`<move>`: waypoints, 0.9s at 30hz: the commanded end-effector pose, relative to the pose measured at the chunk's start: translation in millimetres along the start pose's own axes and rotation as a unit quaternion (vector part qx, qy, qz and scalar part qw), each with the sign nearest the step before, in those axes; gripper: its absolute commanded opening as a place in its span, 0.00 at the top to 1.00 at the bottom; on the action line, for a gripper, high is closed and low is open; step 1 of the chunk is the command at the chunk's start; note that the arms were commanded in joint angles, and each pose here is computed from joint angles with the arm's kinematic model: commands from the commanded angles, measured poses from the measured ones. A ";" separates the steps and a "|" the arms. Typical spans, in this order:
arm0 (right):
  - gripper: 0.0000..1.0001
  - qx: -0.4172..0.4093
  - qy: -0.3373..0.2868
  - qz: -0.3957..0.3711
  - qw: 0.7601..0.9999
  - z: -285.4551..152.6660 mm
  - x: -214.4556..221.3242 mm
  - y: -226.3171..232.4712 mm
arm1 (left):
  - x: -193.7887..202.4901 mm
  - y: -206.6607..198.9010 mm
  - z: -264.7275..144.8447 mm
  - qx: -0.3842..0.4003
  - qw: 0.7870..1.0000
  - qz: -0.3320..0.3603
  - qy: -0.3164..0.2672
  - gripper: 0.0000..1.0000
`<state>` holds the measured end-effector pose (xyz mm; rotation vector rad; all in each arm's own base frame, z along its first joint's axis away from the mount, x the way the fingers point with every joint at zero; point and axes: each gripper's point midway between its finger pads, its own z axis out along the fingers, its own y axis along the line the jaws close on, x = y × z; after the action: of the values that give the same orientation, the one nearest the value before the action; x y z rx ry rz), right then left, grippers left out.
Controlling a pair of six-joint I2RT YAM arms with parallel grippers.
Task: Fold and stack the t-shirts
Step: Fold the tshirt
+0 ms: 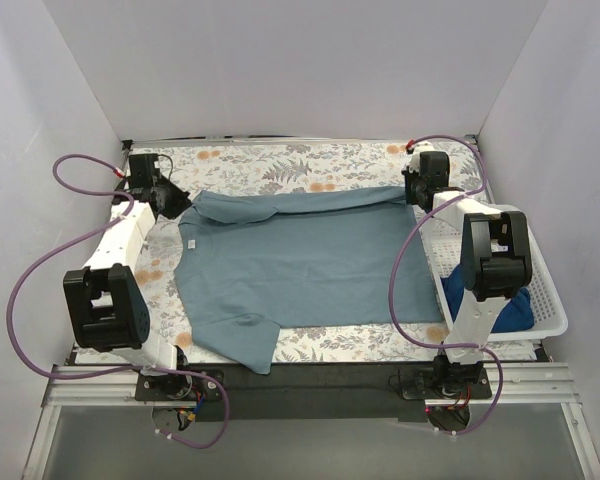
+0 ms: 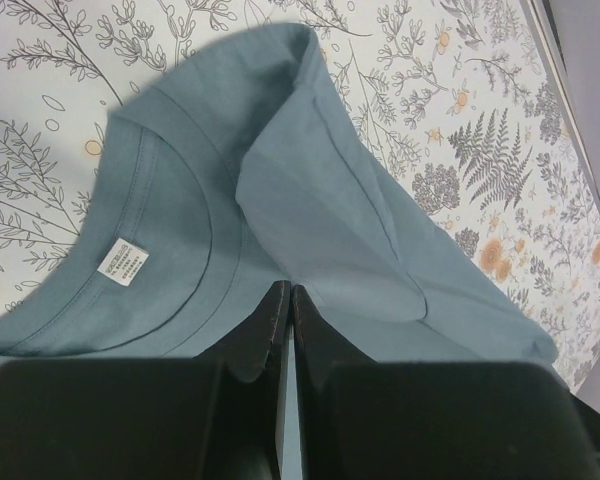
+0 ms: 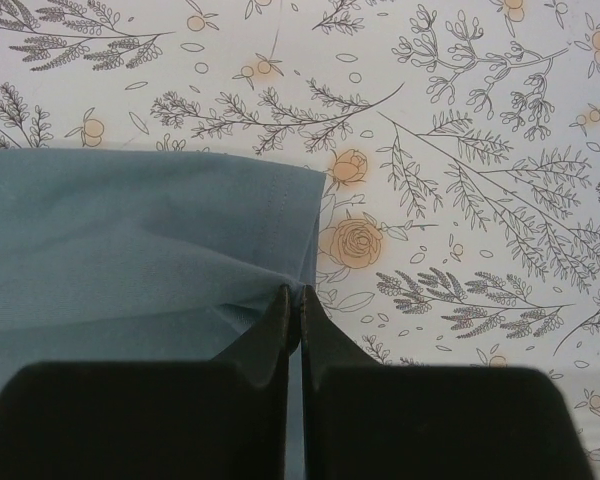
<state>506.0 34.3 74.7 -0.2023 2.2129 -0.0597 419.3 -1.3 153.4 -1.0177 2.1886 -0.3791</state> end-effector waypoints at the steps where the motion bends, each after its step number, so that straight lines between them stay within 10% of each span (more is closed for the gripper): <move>1: 0.99 0.015 -0.014 0.010 1.000 -10.1 -12.7 -8.8 | -13.6 -14.9 -28.3 0.032 0.999 0.000 -0.024 1.00; 9: 0.96 0.002 -0.013 0.014 1.000 -13.6 -11.4 -4.6 | 1.6 -16.7 -38.6 0.050 0.999 -0.004 0.003 1.00; 16: 0.54 -0.005 -0.020 0.034 0.999 -27.4 -17.6 -0.9 | 17.0 -10.0 -44.9 0.056 0.998 -0.008 0.020 1.00; 27: 0.55 -0.115 -0.090 0.091 0.985 -74.5 -74.3 37.2 | 29.0 -8.9 -49.1 0.063 0.997 -0.003 0.035 1.00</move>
<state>482.7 55.5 140.0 -0.1400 2.1229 0.1215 383.4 -24.6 163.0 -0.9902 2.2216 -0.5184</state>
